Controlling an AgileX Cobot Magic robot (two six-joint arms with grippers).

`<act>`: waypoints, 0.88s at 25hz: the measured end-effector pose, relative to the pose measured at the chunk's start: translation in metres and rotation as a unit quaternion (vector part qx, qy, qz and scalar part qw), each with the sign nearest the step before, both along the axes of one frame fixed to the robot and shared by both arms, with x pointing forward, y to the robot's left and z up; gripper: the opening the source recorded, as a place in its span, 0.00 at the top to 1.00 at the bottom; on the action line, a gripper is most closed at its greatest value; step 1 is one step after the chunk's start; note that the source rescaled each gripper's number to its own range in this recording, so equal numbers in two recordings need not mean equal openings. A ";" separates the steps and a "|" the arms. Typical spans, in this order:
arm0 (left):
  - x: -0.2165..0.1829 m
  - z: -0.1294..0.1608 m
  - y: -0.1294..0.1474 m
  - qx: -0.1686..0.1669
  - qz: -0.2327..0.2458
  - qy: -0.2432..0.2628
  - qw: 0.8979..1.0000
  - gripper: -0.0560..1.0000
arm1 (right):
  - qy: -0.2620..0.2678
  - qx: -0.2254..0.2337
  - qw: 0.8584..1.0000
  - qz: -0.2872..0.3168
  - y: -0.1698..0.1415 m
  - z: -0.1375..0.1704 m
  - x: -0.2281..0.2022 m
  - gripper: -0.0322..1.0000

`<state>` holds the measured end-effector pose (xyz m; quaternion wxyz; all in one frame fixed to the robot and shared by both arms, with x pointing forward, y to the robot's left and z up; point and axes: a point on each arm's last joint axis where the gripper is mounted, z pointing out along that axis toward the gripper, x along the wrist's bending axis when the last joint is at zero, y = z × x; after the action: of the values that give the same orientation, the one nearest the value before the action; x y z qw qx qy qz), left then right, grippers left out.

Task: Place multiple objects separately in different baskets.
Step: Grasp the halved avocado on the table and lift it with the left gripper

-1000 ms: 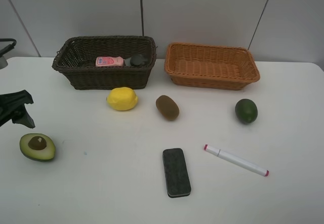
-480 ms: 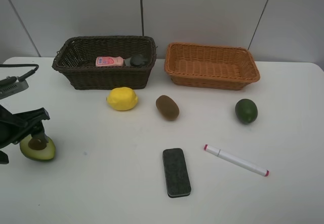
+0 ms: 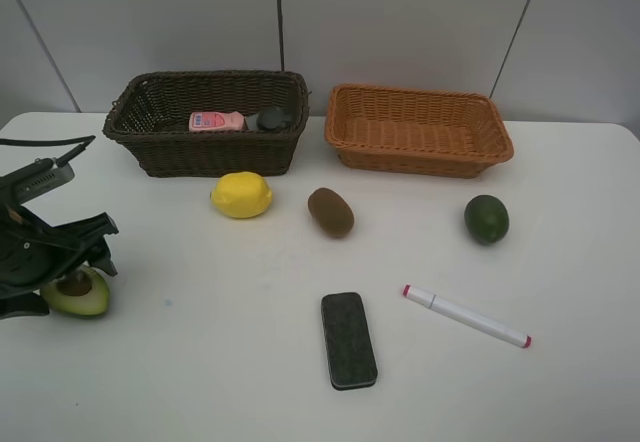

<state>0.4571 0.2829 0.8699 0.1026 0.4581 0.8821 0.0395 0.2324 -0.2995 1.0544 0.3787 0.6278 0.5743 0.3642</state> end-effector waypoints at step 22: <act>0.003 -0.007 -0.002 -0.006 0.015 0.059 0.998 0.44 | 0.000 0.000 1.000 0.000 0.000 0.000 0.000 0.02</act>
<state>0.4602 0.2813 0.8628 0.0523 0.4459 0.8935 0.0082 0.2324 -0.2995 1.0544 0.3787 0.6278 0.5743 0.3642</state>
